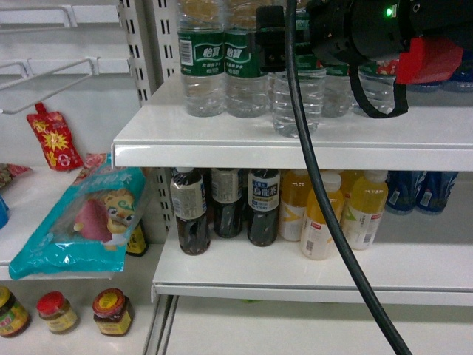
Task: Move water from second to third shelf
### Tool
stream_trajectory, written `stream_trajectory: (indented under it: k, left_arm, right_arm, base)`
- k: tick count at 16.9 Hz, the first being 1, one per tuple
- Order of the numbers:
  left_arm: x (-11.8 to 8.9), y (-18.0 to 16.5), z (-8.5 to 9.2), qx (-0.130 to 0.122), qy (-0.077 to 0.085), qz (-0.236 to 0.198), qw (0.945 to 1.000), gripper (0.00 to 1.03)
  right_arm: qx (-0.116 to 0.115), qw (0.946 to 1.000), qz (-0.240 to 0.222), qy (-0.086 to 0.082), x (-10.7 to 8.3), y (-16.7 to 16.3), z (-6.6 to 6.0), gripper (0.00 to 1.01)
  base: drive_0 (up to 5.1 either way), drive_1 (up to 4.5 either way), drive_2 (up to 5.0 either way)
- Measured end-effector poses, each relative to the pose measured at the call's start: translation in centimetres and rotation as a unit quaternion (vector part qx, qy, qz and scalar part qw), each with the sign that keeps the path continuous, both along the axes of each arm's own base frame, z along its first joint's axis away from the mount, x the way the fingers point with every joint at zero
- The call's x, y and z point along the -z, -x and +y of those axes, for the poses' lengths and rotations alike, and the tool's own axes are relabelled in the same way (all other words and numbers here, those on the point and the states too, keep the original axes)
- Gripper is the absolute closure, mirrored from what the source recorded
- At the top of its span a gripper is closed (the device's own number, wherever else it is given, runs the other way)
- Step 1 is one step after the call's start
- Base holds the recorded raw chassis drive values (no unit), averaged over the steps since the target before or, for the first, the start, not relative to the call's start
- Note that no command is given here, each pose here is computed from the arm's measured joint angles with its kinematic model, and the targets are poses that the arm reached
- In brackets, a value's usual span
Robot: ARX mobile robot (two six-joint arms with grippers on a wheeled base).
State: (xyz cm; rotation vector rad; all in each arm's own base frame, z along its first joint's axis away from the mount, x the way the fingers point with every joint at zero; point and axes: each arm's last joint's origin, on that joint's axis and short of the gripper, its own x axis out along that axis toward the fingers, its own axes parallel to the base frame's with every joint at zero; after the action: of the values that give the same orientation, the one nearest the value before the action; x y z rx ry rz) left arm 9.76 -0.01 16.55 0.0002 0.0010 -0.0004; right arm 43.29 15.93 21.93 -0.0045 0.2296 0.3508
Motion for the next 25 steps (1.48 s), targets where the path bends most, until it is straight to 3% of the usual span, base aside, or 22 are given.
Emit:
stream_trajectory:
  k: [2, 10, 15, 18, 22, 25]
  left_arm:
    - [0.0, 0.0, 0.0, 0.0, 0.0, 0.0, 1.0, 0.05]
    - [0.0, 0.0, 0.0, 0.0, 0.0, 0.0, 1.0, 0.05]
    - [0.0, 0.0, 0.0, 0.0, 0.0, 0.0, 1.0, 0.05]
    - [0.0, 0.0, 0.0, 0.0, 0.0, 0.0, 1.0, 0.05]
    - [0.0, 0.0, 0.0, 0.0, 0.0, 0.0, 1.0, 0.05]
    - [0.0, 0.0, 0.0, 0.0, 0.0, 0.0, 1.0, 0.05]
  right_arm:
    - [-0.001, 1.0, -0.001, 0.0, -0.1, 0.1, 0.0, 0.03]
    - [-0.008, 1.0, 0.003, -0.001, -0.6, 0.5, -0.1, 0.03]
    - [-0.009, 1.0, 0.0, -0.002, -2.0, 2.7, -1.2, 0.03]
    - [-0.006, 1.0, 0.006, -0.001, -2.1, 5.0, -2.4, 0.03]
    - [0.001, 0.9999, -0.009, -0.014, -3.4, 10.0, -5.1, 0.03]
    - [0.035, 0.9989, -0.008, -0.03, -3.4, 14.0, -7.6, 0.03]
  base:
    - [0.0, 0.0, 0.0]
    - [0.0, 0.0, 0.0]
    - [0.0, 0.0, 0.0]
    - [0.0, 0.0, 0.0]
    - [0.0, 0.0, 0.0]
    - [0.0, 0.0, 0.0]
